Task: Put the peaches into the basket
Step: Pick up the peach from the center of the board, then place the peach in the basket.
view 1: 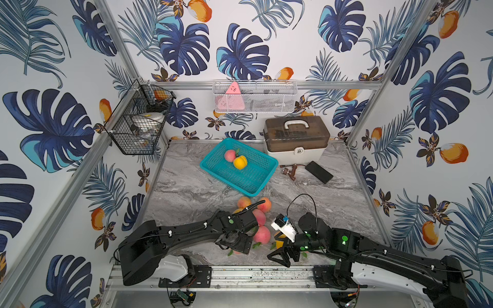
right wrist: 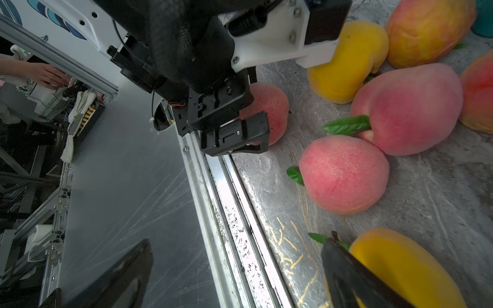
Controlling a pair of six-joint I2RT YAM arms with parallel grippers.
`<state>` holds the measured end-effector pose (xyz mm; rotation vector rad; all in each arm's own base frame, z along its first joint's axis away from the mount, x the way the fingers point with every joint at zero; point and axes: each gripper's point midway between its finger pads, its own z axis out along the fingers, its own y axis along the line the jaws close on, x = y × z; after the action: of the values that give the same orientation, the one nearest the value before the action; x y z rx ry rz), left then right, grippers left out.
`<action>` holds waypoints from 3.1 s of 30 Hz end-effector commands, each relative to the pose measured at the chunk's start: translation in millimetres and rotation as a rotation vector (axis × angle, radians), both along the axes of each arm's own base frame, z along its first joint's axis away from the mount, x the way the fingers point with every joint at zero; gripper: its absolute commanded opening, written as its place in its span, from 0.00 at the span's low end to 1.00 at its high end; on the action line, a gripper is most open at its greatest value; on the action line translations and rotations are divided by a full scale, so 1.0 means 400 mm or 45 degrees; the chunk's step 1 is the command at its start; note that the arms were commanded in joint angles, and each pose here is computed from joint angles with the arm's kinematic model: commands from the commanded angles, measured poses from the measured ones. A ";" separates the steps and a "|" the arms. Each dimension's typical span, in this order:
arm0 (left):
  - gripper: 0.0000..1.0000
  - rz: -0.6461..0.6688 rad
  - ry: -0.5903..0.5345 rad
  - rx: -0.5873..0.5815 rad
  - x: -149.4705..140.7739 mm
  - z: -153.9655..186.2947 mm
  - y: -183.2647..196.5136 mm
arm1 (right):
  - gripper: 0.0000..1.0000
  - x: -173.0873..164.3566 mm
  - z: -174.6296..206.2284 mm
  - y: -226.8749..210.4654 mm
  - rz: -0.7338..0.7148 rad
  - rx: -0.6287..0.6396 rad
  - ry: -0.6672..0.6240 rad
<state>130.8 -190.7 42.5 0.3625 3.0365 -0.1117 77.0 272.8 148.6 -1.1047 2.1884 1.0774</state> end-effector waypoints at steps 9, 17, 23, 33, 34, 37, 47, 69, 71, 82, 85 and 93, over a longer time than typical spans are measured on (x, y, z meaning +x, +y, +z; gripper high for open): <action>0.89 0.025 -0.025 -0.022 0.009 0.017 -0.006 | 1.00 0.013 0.007 0.004 -0.036 0.003 -0.010; 0.86 0.029 -0.053 -0.067 0.014 0.050 -0.015 | 1.00 0.027 0.035 -0.002 -0.072 0.011 -0.046; 0.86 0.030 -0.101 -0.102 0.030 0.094 -0.026 | 1.00 0.052 0.055 -0.009 -0.136 0.006 -0.090; 0.86 -0.007 -0.190 -0.143 0.065 0.164 -0.051 | 1.00 0.064 0.090 -0.015 -0.180 0.051 -0.120; 0.86 -0.014 -0.197 -0.155 0.068 0.174 -0.057 | 1.00 0.065 0.094 -0.014 -0.181 0.055 -0.120; 0.86 -0.040 -0.233 -0.175 0.083 0.207 -0.072 | 1.00 0.068 0.101 -0.014 -0.189 0.051 -0.122; 0.86 -0.108 -0.345 -0.179 0.143 0.301 -0.118 | 1.00 0.105 0.142 -0.018 -0.263 0.068 -0.166; 0.86 -0.038 -0.550 -0.293 0.428 0.432 -0.170 | 1.00 0.237 0.228 -0.066 -0.390 0.164 -0.081; 0.86 -0.023 -0.557 -0.320 0.462 0.437 -0.174 | 1.00 0.252 0.233 -0.067 -0.394 0.155 -0.086; 0.86 0.040 -0.613 -0.321 0.638 0.430 -0.174 | 1.00 0.358 0.259 -0.066 -0.459 0.096 -0.084; 0.86 0.031 -0.636 -0.278 0.675 0.424 -0.181 | 1.00 0.386 0.253 -0.065 -0.476 0.089 -0.066; 0.86 0.084 -0.643 -0.276 0.764 0.375 -0.187 | 1.00 0.475 0.242 -0.097 -0.572 0.014 -0.093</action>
<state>424.3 -265.3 191.8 0.2414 2.5356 -0.2950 260.3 237.3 246.3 -0.5799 2.2170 0.8709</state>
